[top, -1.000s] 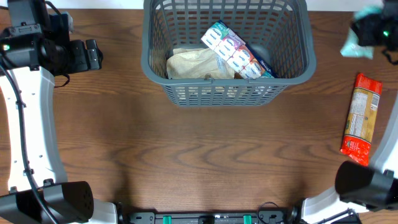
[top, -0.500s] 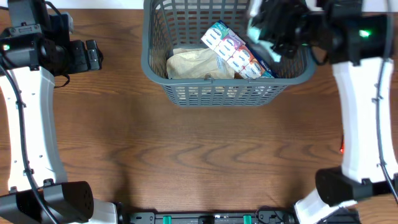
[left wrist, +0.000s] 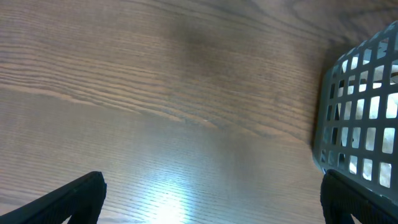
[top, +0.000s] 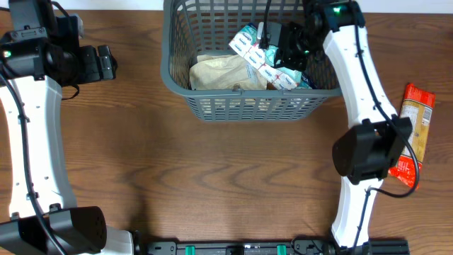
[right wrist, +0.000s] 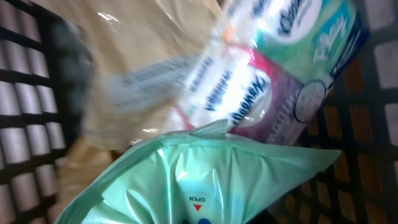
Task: Pack container
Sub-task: 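Carry the wipes packet with the right gripper into the basket and release, then lower the right gripper onto the long pasta package and grasp it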
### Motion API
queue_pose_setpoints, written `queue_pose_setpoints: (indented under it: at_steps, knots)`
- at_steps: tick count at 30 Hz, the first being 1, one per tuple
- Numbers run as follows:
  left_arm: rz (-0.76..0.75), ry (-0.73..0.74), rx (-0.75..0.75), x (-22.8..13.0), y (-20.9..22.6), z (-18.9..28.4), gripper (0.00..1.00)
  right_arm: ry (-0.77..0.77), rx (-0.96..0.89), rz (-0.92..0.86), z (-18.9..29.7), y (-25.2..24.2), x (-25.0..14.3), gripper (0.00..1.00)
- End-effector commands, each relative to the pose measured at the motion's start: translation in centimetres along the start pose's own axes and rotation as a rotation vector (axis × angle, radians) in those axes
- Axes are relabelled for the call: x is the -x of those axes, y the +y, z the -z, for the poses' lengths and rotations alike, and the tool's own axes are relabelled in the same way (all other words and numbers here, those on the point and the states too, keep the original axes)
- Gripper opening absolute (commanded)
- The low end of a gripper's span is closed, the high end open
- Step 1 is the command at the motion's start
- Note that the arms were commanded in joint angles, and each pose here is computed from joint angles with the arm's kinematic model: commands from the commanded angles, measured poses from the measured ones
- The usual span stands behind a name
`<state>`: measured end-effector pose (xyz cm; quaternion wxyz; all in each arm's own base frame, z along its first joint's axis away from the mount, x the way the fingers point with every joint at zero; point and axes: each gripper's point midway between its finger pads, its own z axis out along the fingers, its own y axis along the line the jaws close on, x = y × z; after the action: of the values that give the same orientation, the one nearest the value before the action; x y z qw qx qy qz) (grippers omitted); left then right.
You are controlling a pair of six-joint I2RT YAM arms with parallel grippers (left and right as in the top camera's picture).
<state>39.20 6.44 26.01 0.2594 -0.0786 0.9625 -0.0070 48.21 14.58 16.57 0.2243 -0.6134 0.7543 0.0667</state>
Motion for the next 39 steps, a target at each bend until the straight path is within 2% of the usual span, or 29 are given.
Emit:
queue_pose_setpoints:
  at_steps: [1,5,6,7,8,9,15,18,23,27,30,35,39]
  knots:
    - [-0.004,0.008,0.006,-0.1,0.2,-0.3,0.99,0.044,-0.054,-0.047,-0.4,-1.6,-1.3,0.01]
    - [-0.004,0.008,0.006,-0.1,0.2,-0.3,0.99,0.023,-0.11,-0.121,-0.1,-3.4,-1.9,0.05]
    - [-0.004,0.008,0.006,-0.1,0.2,-0.3,0.99,0.021,-0.118,-0.145,0.0,-3.7,-2.0,0.18]
    - [-0.004,0.008,0.006,-0.1,0.2,-0.3,0.99,0.019,-0.122,-0.172,0.1,-3.8,-2.2,0.4]
    - [-0.004,0.008,0.005,-0.1,0.2,-0.3,0.99,0.02,-0.123,-0.199,0.2,-3.9,-2.5,0.73]
    - [-0.004,0.008,0.005,-0.1,0.2,-0.3,0.99,0.022,-0.118,-0.224,0.2,-3.8,-2.7,0.99]
    - [-0.004,0.008,0.005,-0.1,0.2,-0.3,0.99,0.005,-0.052,-0.261,1.3,-2.0,-2.1,0.99]
    - [-0.004,0.008,0.005,-0.1,0.2,-0.3,0.99,-0.041,-0.066,-0.247,4.0,-1.7,-0.6,0.99]
    - [-0.004,0.008,0.005,-0.1,0.2,-0.3,0.98,-0.115,-0.206,-0.213,12.0,-1.8,2.2,0.99]
    - [-0.004,0.008,0.005,-0.1,0.2,-0.3,0.99,-0.106,-0.394,-0.298,18.6,-2.5,1.6,0.99]
    - [-0.004,0.008,0.005,-0.1,0.2,-0.3,0.99,-0.062,-0.566,-0.523,23.3,-3.4,-1.8,0.99]
    - [-0.004,0.008,0.005,-0.1,0.2,-0.3,0.99,0.017,-0.8,-1.081,29.0,-2.9,-11.1,0.99]
    - [-0.004,0.008,0.005,-0.1,0.2,-0.3,0.98,0.03,-0.834,-1.46,30.9,-0.7,-17.7,0.99]
